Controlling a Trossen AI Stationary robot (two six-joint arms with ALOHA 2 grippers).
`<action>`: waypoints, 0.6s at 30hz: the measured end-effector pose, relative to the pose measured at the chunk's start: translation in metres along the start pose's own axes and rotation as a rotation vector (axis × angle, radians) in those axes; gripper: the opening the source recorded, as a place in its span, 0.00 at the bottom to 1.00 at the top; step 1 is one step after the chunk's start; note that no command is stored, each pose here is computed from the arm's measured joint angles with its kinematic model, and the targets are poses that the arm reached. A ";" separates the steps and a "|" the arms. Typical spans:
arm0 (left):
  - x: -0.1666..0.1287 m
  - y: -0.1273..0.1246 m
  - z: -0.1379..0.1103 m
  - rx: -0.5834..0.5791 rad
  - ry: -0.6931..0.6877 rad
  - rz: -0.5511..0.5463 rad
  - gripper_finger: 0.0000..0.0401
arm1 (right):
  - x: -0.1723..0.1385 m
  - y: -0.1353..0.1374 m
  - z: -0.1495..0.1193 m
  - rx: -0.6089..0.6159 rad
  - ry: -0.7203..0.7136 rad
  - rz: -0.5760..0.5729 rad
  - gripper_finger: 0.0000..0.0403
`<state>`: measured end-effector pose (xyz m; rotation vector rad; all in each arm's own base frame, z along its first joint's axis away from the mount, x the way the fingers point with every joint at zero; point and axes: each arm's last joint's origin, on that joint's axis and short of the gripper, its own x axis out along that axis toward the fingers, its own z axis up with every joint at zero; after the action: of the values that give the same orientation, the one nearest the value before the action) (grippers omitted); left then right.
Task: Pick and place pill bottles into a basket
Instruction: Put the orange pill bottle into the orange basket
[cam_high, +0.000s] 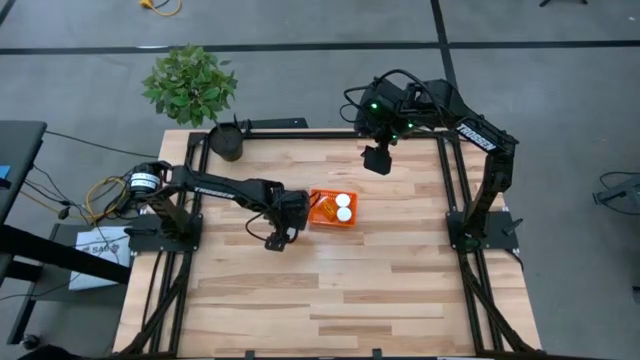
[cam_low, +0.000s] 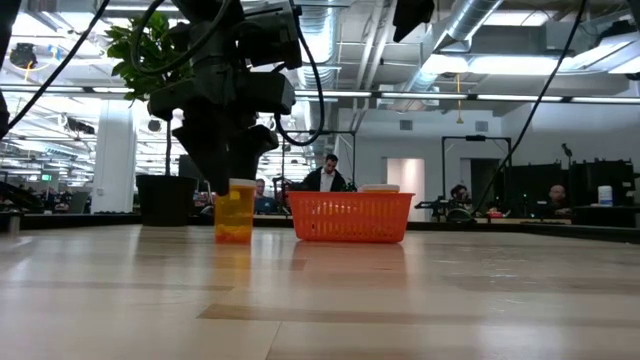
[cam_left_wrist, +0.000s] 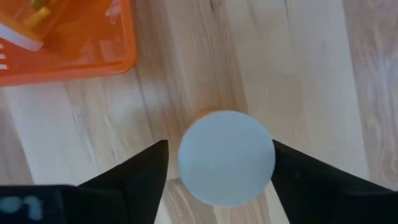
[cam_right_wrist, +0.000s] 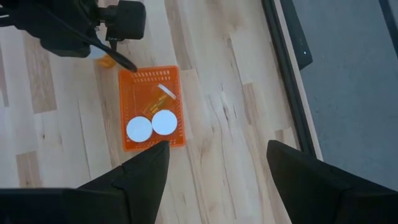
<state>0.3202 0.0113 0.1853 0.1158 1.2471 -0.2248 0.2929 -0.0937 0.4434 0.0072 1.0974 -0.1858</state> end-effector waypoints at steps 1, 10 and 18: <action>0.000 0.000 0.000 0.000 0.000 0.000 0.63 | 0.000 0.000 0.000 0.000 0.000 0.000 0.66; 0.000 0.000 -0.001 -0.001 0.006 -0.004 0.55 | 0.000 0.000 0.000 0.001 0.000 0.000 0.66; -0.005 0.000 0.002 -0.001 0.020 0.002 0.52 | 0.000 0.000 0.000 0.002 0.001 0.000 0.66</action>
<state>0.3202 0.0115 0.1903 0.1190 1.2670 -0.2213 0.2928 -0.0939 0.4433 0.0089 1.0980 -0.1869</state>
